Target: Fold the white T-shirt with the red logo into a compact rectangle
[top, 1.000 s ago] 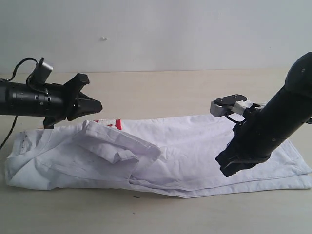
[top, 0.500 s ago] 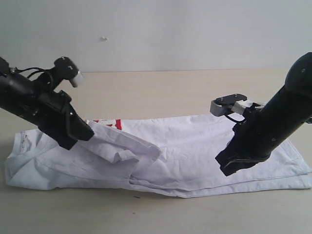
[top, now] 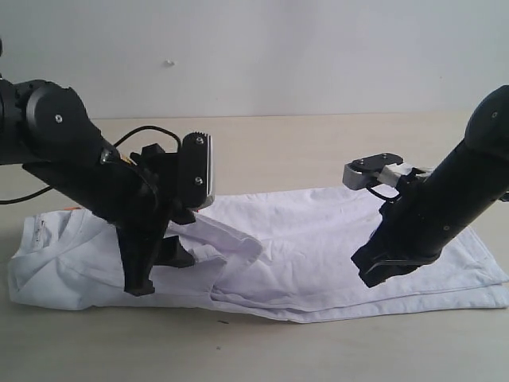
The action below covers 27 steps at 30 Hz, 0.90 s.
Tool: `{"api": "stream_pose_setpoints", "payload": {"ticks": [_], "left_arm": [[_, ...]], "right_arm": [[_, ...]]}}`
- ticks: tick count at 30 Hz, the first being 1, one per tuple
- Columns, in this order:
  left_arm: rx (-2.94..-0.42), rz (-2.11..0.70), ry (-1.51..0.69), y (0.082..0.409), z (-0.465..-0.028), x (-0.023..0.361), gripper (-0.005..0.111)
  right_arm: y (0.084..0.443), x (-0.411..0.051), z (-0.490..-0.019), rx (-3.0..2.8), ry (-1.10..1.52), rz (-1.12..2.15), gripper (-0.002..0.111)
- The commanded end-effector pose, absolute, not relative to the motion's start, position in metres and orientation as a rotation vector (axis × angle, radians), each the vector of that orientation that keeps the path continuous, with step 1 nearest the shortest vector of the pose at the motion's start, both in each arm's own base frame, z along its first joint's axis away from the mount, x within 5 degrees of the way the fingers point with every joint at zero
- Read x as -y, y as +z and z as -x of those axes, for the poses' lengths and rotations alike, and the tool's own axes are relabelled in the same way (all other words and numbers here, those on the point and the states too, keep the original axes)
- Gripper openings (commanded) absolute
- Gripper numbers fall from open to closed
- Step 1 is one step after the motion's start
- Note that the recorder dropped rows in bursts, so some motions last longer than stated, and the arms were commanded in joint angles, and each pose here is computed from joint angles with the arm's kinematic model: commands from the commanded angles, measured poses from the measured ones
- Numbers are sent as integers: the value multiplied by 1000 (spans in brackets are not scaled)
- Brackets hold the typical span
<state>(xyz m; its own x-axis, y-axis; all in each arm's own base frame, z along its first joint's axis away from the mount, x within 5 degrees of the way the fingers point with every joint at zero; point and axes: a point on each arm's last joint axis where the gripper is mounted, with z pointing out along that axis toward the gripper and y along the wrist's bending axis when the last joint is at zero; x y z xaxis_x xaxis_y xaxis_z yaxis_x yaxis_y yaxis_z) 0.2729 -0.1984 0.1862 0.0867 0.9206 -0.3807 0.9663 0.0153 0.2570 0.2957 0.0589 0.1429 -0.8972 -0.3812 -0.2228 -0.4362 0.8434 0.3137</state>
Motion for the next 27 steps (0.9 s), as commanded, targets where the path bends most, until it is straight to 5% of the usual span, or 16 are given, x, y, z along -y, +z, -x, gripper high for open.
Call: {"api": "stream_pose_setpoints", "payload": {"ticks": [1, 6, 10, 17, 19, 21, 27], "left_arm": [[-1786, -1914, -84, 191, -273, 206, 66], [-1808, -1991, -101, 180, -271, 206, 59], [-1822, -2045, -114, 170, -270, 206, 35], [-1836, -2032, -100, 154, -276, 210, 43], [-1839, -1983, -78, 153, -280, 211, 32], [-1822, -1927, -43, 155, -284, 212, 0], [-1697, -1754, 105, 166, -303, 217, 0]], "right_arm": [[147, -59, -297, -2857, 544, 634, 0], [147, -59, -297, -2857, 544, 634, 0], [147, -59, -297, -2857, 546, 633, 0], [147, -59, -297, -2856, 551, 626, 0], [147, -59, -297, -2856, 551, 626, 0], [147, -59, -297, -2855, 550, 625, 0], [148, -59, -297, -2852, 557, 613, 0]]}}
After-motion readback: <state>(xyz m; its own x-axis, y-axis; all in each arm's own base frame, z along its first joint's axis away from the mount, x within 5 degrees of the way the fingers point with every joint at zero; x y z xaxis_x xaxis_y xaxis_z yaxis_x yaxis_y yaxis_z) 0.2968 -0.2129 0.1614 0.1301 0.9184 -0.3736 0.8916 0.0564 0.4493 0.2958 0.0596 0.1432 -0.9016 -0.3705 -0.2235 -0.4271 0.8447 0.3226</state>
